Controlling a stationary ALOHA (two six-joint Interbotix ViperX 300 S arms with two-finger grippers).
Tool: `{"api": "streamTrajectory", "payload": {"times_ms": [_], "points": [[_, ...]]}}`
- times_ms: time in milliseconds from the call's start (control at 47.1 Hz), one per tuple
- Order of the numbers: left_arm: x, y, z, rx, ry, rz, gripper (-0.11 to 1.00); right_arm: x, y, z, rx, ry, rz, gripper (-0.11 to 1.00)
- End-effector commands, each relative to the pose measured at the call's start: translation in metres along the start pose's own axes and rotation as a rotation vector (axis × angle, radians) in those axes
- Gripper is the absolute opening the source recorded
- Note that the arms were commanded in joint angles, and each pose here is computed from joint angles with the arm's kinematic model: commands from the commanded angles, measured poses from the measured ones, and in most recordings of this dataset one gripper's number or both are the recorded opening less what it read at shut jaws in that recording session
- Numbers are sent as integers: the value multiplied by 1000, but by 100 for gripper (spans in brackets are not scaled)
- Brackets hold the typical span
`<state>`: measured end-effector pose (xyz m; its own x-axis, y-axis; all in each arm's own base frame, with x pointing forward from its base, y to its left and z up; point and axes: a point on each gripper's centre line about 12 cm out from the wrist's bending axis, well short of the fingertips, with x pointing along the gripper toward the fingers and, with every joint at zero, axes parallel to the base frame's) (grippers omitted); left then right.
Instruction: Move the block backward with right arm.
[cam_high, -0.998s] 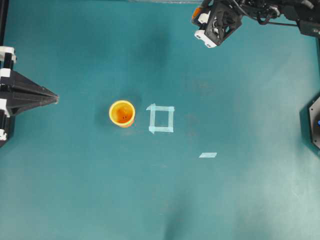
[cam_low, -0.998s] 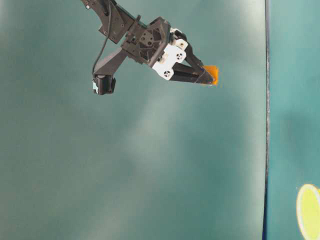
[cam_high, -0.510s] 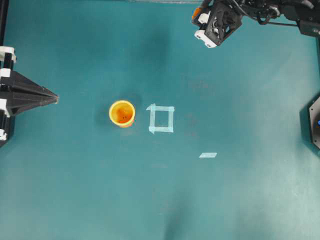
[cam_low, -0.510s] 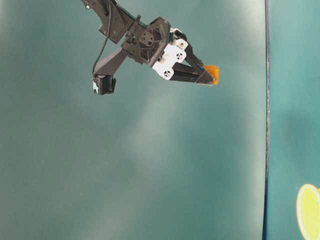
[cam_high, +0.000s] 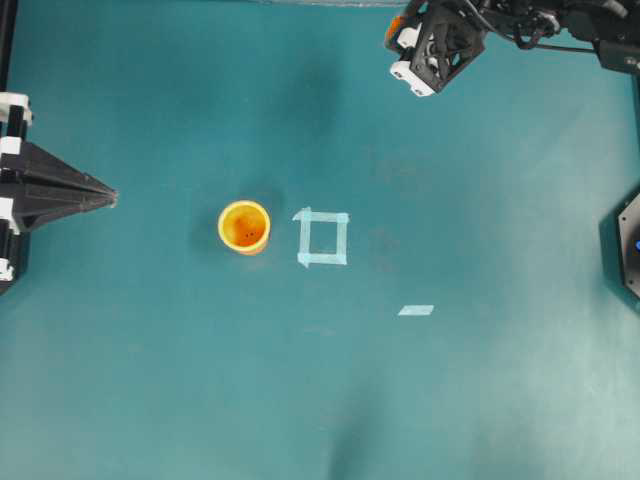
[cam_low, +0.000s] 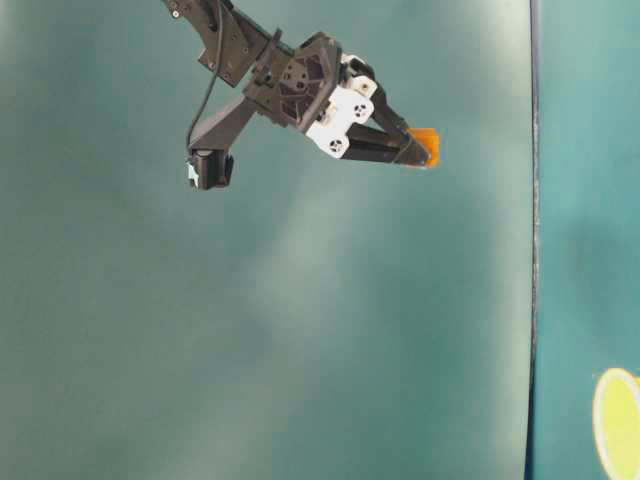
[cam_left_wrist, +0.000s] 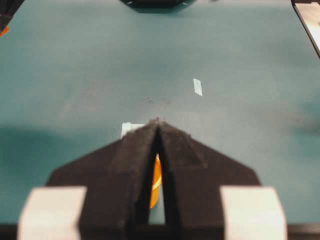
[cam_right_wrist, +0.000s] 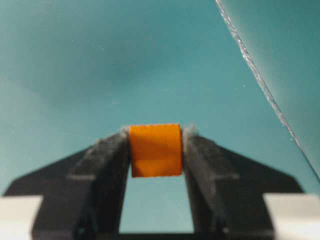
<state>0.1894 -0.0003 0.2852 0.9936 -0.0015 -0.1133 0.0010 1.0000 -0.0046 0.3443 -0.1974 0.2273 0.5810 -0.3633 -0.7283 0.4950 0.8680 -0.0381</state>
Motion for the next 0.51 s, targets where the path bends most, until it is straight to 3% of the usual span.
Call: {"api": "streamTrajectory", "payload": {"times_ms": [0, 489], "points": [[0, 0, 14, 0, -32, 1, 0, -7, -2, 8, 2, -31, -3, 40], [1, 0, 13, 0, -29, 0, 0, -7, -2, 9, 3, -31, -3, 40]]}}
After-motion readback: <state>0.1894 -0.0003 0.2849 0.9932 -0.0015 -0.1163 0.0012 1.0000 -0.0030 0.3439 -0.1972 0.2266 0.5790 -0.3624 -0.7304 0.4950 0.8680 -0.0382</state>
